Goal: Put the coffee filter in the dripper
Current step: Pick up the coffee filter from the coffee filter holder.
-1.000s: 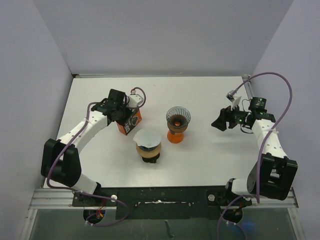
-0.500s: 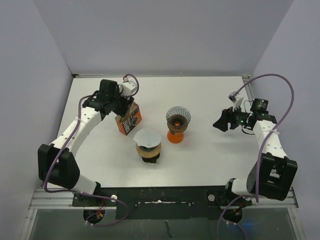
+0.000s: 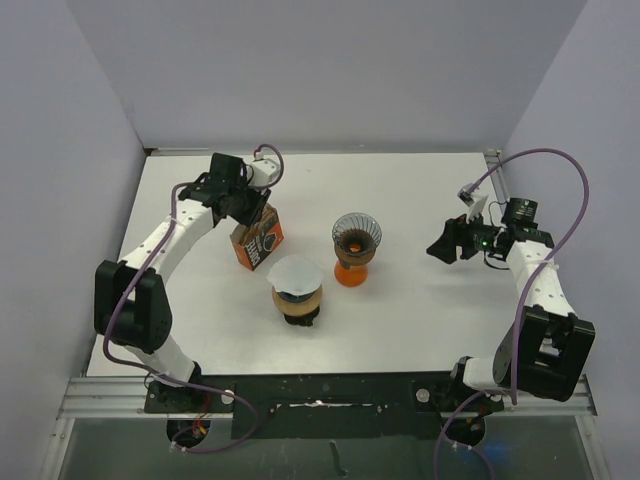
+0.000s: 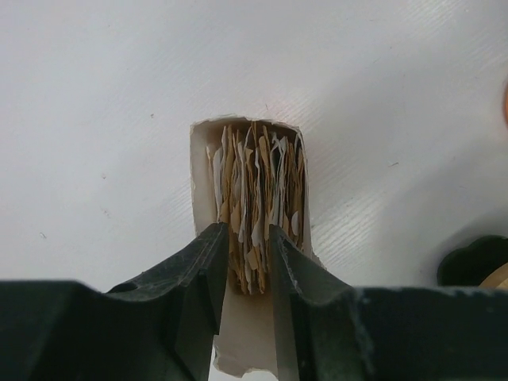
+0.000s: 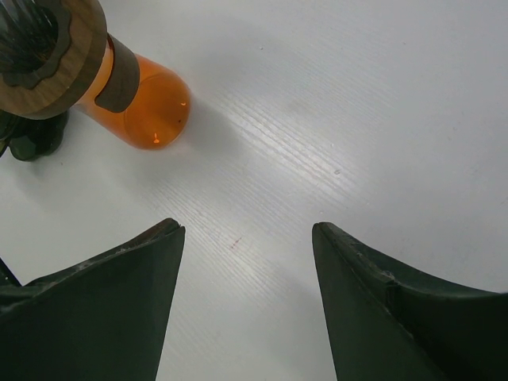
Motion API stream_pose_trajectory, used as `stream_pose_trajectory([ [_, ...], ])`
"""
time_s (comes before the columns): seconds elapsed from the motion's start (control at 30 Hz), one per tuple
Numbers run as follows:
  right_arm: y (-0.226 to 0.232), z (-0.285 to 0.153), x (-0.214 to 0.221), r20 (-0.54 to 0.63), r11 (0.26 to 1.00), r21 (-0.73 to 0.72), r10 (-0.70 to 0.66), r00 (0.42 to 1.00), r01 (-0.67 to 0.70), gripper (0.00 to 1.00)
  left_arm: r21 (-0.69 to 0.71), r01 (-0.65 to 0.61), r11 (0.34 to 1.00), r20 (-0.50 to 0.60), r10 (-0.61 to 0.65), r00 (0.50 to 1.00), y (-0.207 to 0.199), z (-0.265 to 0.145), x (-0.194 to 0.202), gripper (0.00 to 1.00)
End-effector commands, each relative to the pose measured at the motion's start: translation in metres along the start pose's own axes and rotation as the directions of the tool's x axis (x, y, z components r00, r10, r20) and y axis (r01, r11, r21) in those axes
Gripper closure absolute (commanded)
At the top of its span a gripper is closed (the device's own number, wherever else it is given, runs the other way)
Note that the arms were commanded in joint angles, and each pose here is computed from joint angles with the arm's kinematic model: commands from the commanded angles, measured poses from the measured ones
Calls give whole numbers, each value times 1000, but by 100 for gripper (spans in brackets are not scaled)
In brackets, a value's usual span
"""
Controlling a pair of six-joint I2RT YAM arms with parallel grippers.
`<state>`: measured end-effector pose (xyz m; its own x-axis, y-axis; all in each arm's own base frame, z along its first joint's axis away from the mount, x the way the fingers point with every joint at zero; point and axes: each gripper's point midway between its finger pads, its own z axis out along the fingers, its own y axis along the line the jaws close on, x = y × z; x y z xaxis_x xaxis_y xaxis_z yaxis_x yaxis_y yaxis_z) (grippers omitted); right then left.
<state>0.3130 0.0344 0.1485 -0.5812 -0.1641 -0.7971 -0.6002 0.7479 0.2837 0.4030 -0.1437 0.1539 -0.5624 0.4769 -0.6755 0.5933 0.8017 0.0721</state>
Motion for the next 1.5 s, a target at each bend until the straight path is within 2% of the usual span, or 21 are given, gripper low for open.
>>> stream_pose_trajectory([
  [0.0, -1, -2, -11, 48, 999, -6, -43, 998, 43, 33, -36, -20, 999, 89, 23, 996, 13, -7, -33, 76],
  [1.0, -4, -2, -7, 45, 1000, -11, -21, 999, 22, 33, -49, -53, 997, 86, 57, 995, 26, 23, -46, 84],
  [1.47, -4, -2, -6, 41, 1000, -14, -18, 999, 19, 33, -37, -62, 997, 74, 64, 995, 24, 28, -41, 94],
])
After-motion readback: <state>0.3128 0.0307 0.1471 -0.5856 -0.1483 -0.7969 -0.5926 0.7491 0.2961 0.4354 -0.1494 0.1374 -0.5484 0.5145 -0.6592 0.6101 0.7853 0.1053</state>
